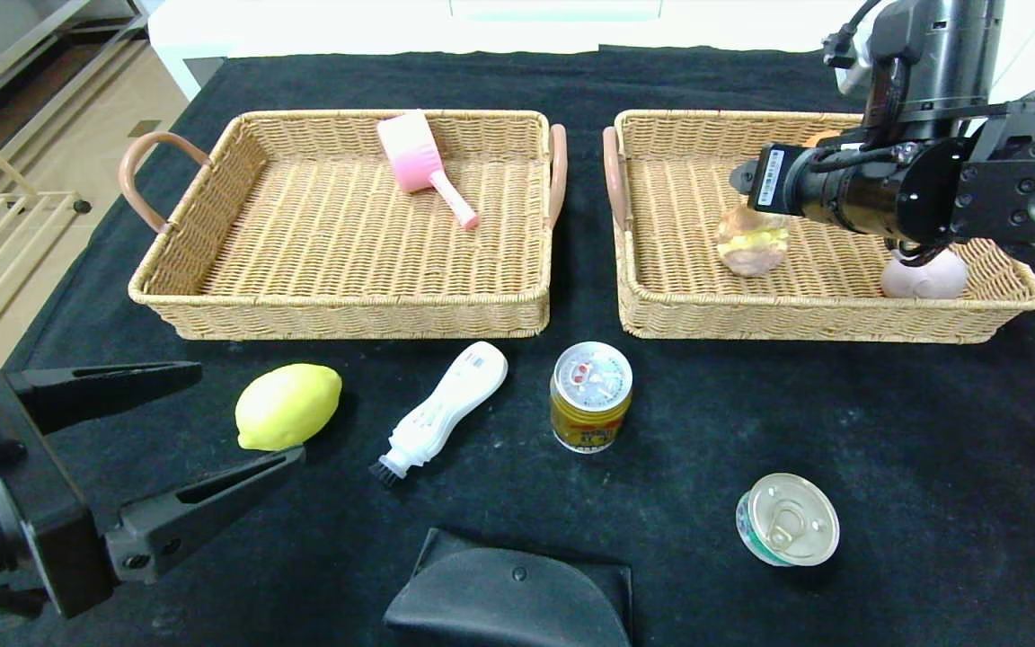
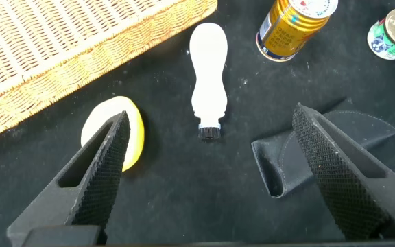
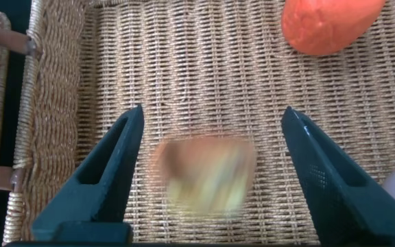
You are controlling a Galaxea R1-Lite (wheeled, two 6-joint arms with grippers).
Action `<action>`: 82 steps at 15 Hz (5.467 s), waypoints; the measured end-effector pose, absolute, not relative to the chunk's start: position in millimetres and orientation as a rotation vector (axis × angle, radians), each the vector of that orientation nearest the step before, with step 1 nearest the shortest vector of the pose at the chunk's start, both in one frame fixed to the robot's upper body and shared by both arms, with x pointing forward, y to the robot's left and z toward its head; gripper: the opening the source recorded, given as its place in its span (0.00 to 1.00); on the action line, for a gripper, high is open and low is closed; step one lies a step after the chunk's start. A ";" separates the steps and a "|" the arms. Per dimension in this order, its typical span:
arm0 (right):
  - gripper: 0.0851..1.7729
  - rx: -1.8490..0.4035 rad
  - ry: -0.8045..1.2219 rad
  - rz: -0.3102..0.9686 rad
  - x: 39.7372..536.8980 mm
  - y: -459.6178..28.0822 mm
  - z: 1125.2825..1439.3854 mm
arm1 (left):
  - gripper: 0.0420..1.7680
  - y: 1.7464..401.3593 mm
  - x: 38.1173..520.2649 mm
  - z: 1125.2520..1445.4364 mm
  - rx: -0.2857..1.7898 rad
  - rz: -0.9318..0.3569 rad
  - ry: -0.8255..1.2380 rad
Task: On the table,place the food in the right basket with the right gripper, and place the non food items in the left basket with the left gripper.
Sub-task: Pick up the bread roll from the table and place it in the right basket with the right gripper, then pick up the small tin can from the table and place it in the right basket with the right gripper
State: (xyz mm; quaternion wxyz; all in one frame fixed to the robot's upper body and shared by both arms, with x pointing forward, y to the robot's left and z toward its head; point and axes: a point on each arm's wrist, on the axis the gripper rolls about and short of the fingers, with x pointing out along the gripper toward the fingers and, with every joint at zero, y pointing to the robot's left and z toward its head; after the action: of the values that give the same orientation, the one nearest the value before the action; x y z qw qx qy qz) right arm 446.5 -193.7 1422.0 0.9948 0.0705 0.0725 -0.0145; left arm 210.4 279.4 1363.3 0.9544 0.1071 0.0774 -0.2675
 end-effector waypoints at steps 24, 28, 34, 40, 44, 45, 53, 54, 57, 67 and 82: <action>0.96 0.184 0.609 0.022 293.1 -188.8 1399.3 | 0.97 279.3 211.1 1362.4 0.222 -0.537 0.162; 0.96 0.154 0.695 0.022 283.4 -182.0 1373.1 | 0.97 279.3 211.1 1362.4 0.222 -0.537 0.162; 0.96 0.152 0.803 0.036 277.2 -179.9 1347.4 | 0.97 279.2 211.2 1362.0 0.222 -0.537 0.164; 0.96 0.111 0.879 0.033 280.0 -168.7 1325.4 | 0.97 278.7 212.0 1360.8 0.223 -0.540 0.170; 0.96 0.102 0.918 0.022 282.7 -161.7 1314.0 | 0.97 278.7 211.9 1360.8 0.224 -0.541 0.170; 0.96 0.099 0.921 0.022 283.2 -160.9 1313.0 | 0.97 278.7 211.9 1360.8 0.224 -0.541 0.170; 0.96 0.077 0.955 -0.008 291.4 -153.1 1298.3 | 0.97 279.0 211.1 1361.5 0.227 -0.540 0.164; 0.96 0.075 0.956 -0.010 292.0 -152.6 1297.7 | 0.97 279.0 211.1 1361.5 0.227 -0.540 0.164; 0.96 0.074 0.958 -0.012 292.8 -151.7 1296.6 | 0.97 279.1 211.0 1361.5 0.227 -0.540 0.164; 0.65 0.066 0.965 -0.014 293.1 -151.2 1294.4 | 0.97 279.2 210.8 1360.6 0.228 -0.541 0.166; 0.65 0.068 0.898 0.037 284.6 -161.2 1319.4 | 0.97 279.1 210.9 1360.3 0.229 -0.541 0.167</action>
State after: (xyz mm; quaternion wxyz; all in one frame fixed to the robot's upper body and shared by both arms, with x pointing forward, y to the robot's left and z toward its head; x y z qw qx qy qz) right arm 284.6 -161.2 1319.4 0.9001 0.0327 0.4341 0.0177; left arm 210.9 279.1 1360.3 0.9538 0.1125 0.0823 -0.2663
